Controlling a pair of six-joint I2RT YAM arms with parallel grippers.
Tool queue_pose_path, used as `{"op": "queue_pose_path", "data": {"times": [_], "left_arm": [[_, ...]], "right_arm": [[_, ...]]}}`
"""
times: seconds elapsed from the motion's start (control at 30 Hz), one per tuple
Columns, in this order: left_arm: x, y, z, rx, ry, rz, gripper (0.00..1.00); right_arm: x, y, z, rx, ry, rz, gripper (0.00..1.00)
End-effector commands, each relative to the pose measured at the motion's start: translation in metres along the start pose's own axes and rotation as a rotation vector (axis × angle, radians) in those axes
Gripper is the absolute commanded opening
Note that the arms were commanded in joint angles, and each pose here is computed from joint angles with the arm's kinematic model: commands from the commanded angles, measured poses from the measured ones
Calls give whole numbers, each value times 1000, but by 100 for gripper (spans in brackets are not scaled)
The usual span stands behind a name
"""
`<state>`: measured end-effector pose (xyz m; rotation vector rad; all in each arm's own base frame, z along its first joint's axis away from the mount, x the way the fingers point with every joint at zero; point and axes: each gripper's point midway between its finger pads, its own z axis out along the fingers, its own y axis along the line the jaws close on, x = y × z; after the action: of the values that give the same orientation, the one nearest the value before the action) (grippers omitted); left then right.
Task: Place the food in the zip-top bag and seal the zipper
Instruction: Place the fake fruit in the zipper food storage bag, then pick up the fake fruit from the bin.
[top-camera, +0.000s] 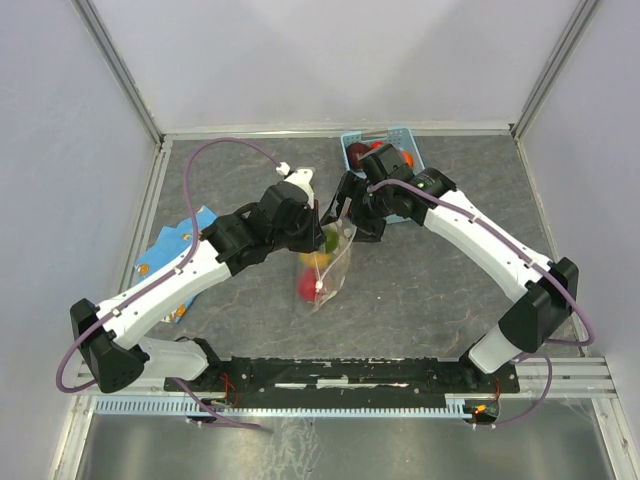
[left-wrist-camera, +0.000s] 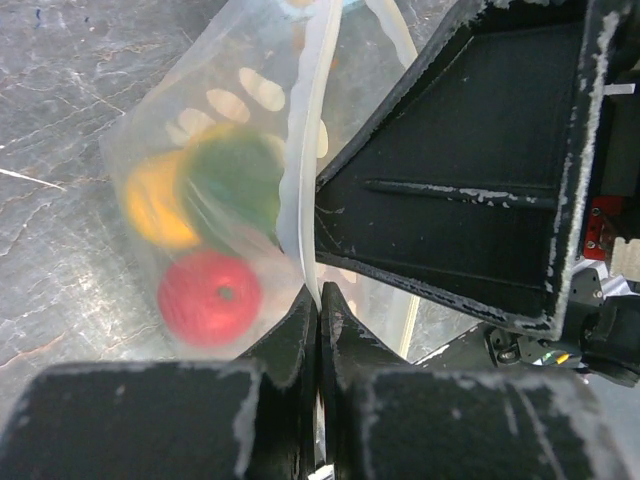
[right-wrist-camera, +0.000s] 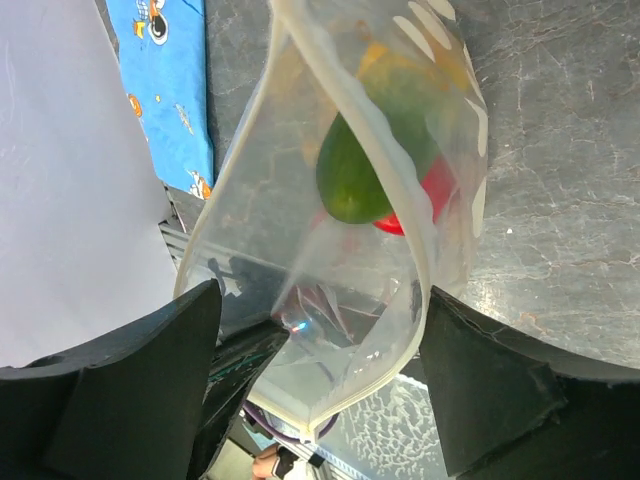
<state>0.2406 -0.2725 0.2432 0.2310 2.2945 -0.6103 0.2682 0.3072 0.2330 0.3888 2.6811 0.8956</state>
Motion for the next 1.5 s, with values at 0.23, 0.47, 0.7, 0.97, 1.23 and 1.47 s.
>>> {"op": "queue_pose_path", "data": {"times": [0.23,0.47,0.7,0.97,1.23,1.47], "left_arm": [[-13,-4,-4,3,-62,-45,3],[-21,12,-10,-74,-101,-8,3],[-35,35,-22,-193,-152,55,3],[-40,61,-23,-284,-152,54,3],[-60,52,-34,-237,-172,57,3],[-64,57,-34,-262,-150,94,3]], "right_arm": [[-9,13,-33,-18,-57,-162,85],[-18,-13,-43,35,-145,-368,81],[-37,-11,-54,37,-219,-579,81],[-101,-17,-77,39,-386,-589,79],[-154,-58,-54,169,-395,-577,80],[-184,-80,-1,230,-350,-541,82]]}}
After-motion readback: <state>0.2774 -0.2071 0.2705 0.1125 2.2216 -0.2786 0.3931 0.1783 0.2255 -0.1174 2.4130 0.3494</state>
